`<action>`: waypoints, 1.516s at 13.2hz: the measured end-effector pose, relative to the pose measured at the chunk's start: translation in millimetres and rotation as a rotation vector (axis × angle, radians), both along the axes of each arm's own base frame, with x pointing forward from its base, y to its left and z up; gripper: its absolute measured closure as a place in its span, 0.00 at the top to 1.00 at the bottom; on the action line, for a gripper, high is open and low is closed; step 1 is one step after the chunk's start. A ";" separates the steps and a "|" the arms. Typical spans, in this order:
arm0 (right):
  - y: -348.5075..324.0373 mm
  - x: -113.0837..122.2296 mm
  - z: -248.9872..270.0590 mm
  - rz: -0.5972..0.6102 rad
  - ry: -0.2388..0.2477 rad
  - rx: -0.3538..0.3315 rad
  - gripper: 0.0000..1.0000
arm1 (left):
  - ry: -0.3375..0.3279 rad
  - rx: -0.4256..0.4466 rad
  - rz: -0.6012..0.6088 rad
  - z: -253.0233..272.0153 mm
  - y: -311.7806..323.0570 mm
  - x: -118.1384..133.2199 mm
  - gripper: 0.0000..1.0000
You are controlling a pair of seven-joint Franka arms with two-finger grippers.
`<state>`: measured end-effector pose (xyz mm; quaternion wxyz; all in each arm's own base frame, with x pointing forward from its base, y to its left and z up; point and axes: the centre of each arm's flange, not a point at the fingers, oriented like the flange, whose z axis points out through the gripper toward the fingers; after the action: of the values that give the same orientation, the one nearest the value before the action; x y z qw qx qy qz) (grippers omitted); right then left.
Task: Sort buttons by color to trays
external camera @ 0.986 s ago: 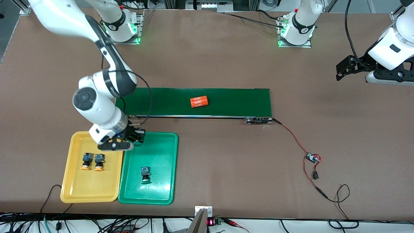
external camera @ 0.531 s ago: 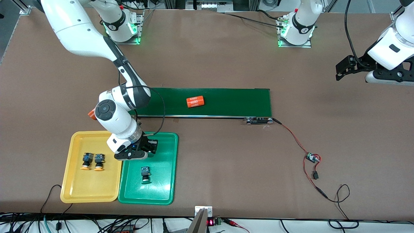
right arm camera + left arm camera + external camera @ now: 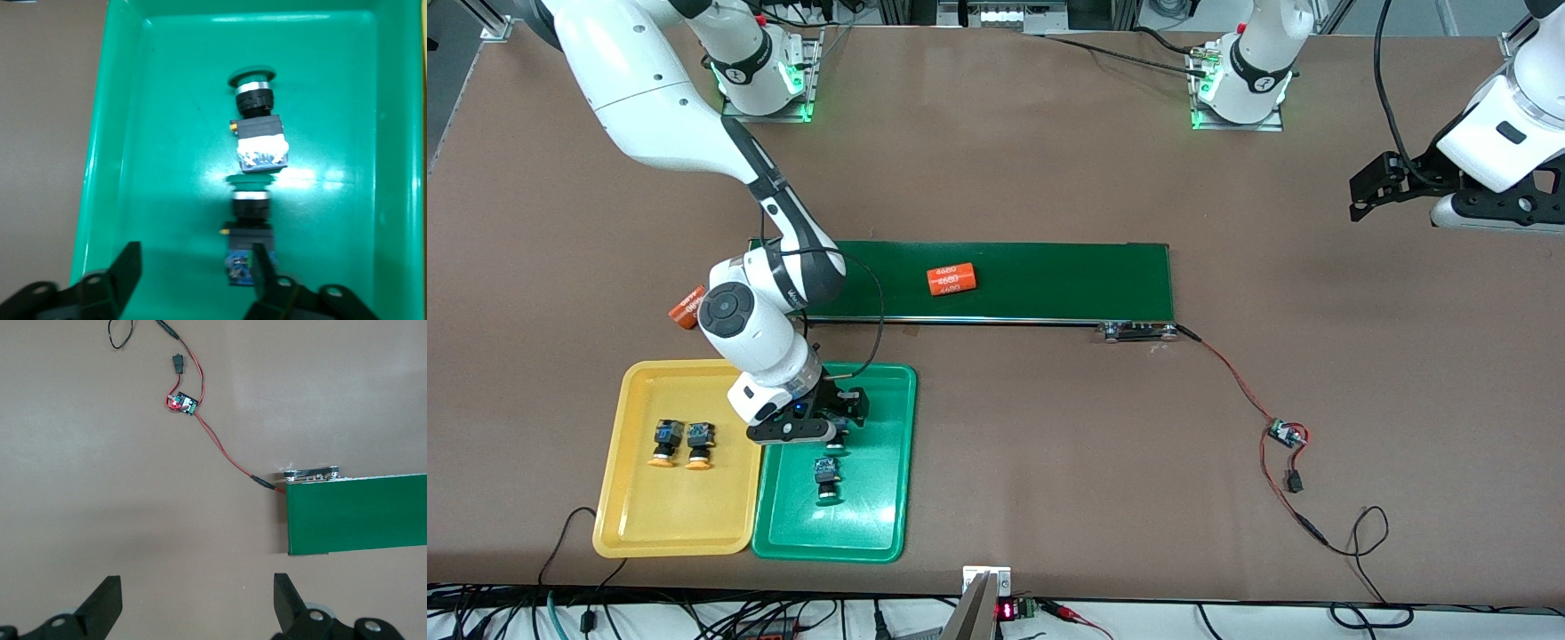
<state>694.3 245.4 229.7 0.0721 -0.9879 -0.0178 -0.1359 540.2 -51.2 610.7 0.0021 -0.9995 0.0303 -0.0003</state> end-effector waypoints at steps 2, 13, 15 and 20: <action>-1.6 1.3 0.7 -0.002 -0.009 -0.003 1.00 | 0.000 0.000 0.000 0.0 0.0 0.0 1.00; -84.3 -4.2 159.8 -0.089 0.081 -0.116 1.00 | 0.000 0.000 0.000 0.1 0.0 0.0 1.00; -110.4 -13.6 198.8 -0.112 0.101 -0.141 1.00 | 0.000 0.000 0.000 0.1 0.0 0.0 1.00; -190.4 -55.4 290.0 -0.093 0.164 -0.205 1.00 | 0.001 0.000 0.000 0.1 0.0 -0.1 1.00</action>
<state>638.9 55.1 519.7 -0.0345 -0.9977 0.0203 -0.0555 540.1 -51.1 610.8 0.0021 -0.9995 0.0303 0.0001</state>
